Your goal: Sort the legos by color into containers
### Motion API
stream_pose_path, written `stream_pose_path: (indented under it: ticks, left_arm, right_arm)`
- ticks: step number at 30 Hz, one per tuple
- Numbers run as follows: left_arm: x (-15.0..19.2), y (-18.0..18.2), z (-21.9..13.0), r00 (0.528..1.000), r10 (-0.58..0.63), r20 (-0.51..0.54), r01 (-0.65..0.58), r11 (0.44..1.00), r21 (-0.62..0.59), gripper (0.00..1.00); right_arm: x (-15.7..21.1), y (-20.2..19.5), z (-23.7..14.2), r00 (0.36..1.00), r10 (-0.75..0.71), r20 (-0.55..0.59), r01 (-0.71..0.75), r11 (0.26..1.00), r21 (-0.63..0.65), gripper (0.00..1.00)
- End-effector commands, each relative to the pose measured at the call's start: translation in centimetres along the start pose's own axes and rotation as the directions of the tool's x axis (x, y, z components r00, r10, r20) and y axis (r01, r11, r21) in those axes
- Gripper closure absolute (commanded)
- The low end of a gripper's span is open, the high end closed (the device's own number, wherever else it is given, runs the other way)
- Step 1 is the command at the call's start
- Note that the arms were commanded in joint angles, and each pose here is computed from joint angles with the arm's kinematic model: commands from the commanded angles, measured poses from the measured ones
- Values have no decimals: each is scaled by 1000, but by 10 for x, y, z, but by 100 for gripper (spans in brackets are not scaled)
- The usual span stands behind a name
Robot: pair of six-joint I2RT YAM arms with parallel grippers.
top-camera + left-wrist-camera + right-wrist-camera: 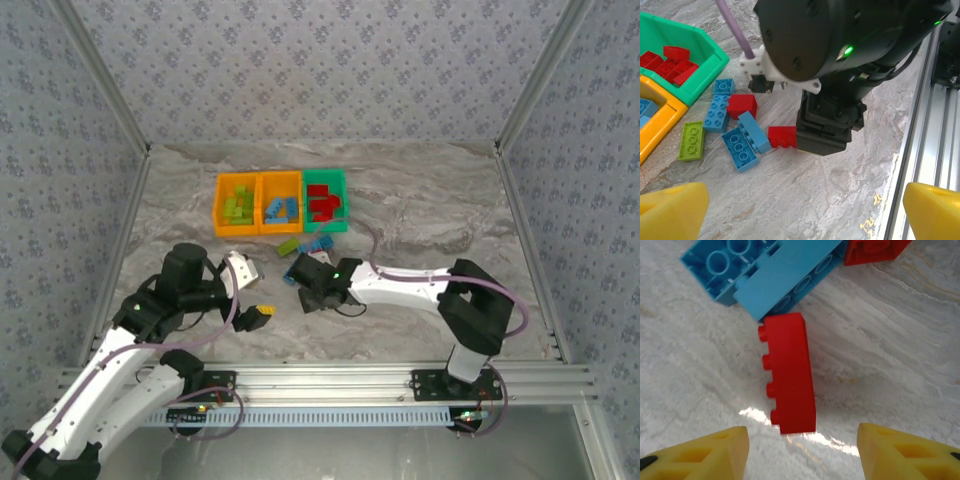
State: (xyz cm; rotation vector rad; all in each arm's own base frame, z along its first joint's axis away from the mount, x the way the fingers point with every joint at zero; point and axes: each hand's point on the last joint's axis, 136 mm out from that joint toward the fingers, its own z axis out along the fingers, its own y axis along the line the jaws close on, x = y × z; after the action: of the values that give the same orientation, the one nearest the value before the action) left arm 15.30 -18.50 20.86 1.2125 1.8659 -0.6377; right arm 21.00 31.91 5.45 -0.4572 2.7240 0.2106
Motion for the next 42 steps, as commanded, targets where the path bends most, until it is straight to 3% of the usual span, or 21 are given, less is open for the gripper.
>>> stream_pose_path:
  ticks: [1,7,11,16,22,27,34,37,39,42]
  left_arm:
    - [3,4,1,999,42,-2,-43,999,-33,1]
    - [6,9,4,1000,25,-7,-26,998,-54,1]
    - [4,12,4,1000,18,1,-18,997,-71,1]
    - [-1,21,5,1000,-10,24,13,993,-115,1]
    - [0,37,3,998,-64,28,69,977,-201,1]
    - [-2,43,3,993,-110,37,115,967,-228,1]
    - [2,59,1,984,-175,25,174,935,-309,1]
    - [7,68,3,975,-222,14,213,913,-349,1]
    - [8,76,4,964,-265,22,253,888,-383,1]
    - [8,87,4,943,-328,49,316,847,-427,1]
  right_arm:
    - [-8,-1,16,1000,-1,3,1,1000,27,46]
    - [-9,12,20,1000,0,-3,0,1000,-29,67]
    - [-16,8,-11,998,-5,70,7,1000,-26,76]
    - [-38,-8,-72,979,7,206,-6,1000,-7,77]
    - [-110,-27,-134,915,16,402,-2,999,-34,74]
    - [-180,-49,-117,904,59,424,-42,998,-49,74]
    - [-240,-80,-45,938,104,331,-113,994,8,72]
    - [-248,-83,-21,949,123,291,-129,992,3,63]
    - [-254,-80,-16,948,127,291,-130,991,-7,51]
    - [-254,-79,-28,954,122,274,-125,992,-5,47]
